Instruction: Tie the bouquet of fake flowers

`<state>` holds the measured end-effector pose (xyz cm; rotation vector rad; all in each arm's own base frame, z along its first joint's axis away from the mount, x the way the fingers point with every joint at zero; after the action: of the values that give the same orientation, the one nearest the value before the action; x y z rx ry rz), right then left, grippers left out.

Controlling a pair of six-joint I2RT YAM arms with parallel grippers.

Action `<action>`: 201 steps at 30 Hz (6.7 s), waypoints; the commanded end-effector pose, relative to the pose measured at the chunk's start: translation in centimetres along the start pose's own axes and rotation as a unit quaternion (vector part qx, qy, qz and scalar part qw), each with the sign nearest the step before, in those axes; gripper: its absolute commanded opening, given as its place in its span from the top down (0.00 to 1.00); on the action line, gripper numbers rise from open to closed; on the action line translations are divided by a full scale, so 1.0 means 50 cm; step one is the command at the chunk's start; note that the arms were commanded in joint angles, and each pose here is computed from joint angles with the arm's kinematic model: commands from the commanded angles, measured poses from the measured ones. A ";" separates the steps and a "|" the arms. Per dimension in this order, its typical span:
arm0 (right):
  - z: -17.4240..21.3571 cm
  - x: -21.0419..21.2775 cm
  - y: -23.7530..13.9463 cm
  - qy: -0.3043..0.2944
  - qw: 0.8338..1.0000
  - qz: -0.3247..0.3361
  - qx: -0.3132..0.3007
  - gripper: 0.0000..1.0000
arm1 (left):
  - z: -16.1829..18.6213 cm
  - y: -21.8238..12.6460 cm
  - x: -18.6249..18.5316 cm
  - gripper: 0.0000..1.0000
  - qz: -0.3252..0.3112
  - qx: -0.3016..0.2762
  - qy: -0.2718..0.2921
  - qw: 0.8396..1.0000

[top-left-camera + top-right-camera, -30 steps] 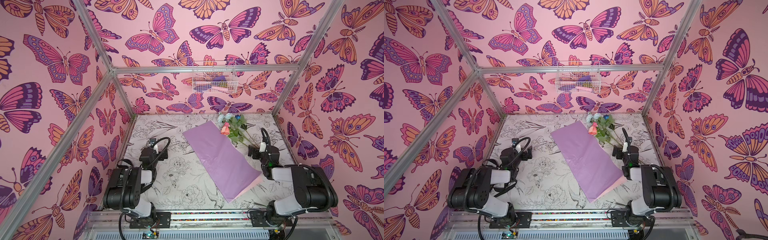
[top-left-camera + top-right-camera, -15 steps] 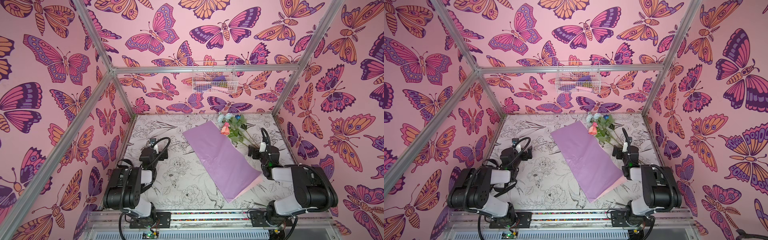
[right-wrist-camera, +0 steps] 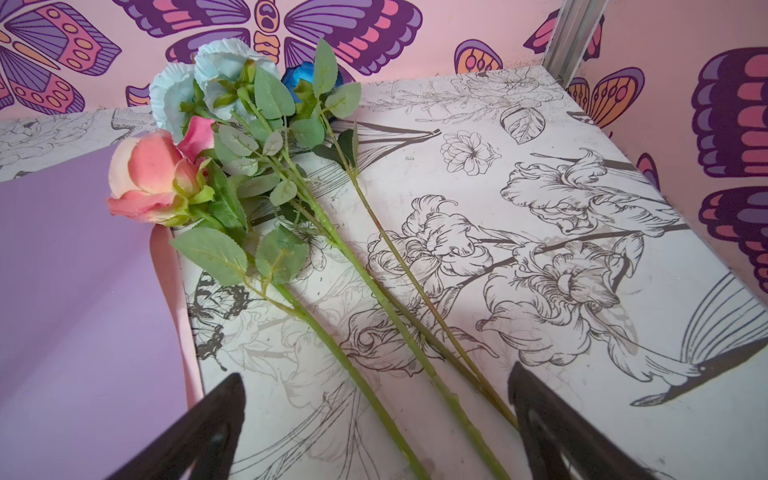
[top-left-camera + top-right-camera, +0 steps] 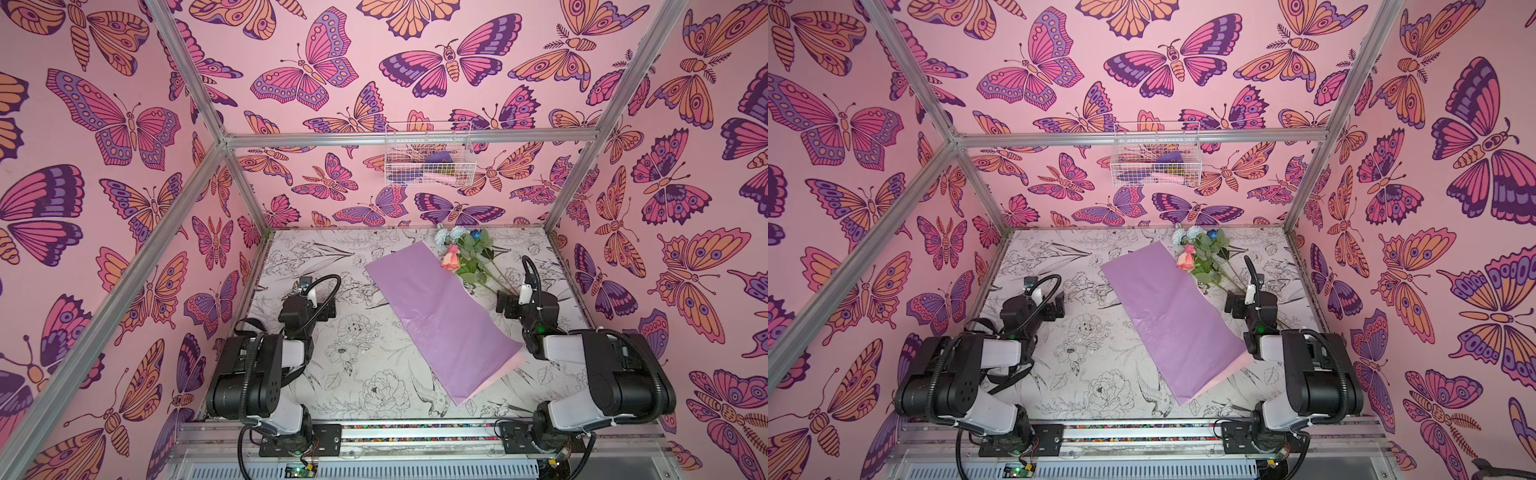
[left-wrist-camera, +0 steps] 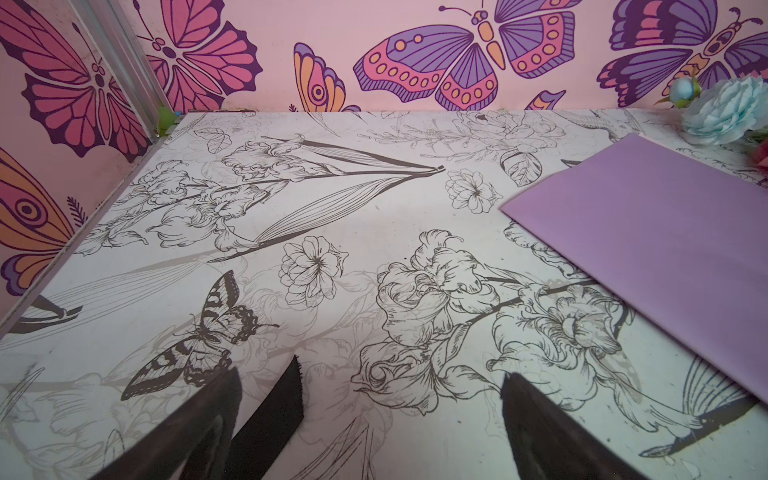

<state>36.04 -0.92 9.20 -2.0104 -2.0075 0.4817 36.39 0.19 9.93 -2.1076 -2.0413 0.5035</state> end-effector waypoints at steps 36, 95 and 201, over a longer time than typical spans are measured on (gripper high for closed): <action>0.001 0.026 -0.330 0.275 0.936 0.014 0.221 0.14 | -0.042 -0.210 -0.181 0.01 0.148 0.050 -0.205 0.966; -0.128 0.533 -0.309 0.083 0.947 -0.236 0.200 1.00 | 0.028 -0.367 -0.419 0.03 0.345 0.163 -0.017 0.924; 0.227 0.472 -0.197 0.027 0.893 -0.066 0.445 0.92 | 0.113 -0.326 -0.066 1.00 -0.140 0.001 -0.296 0.945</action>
<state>25.44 24.61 4.38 -1.3082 -1.6189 0.9399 19.79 -4.89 11.54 -1.9149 -2.4545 1.2177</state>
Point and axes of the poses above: each gripper's point midway between its finger pads, its own y axis out along the fingers, its own x axis along the line the jaws close on, z = x × y, the point moved 3 cm from there along -y, back along the fingers, and after that the axes turned 7 degrees about -y, right-handed, at the moved point
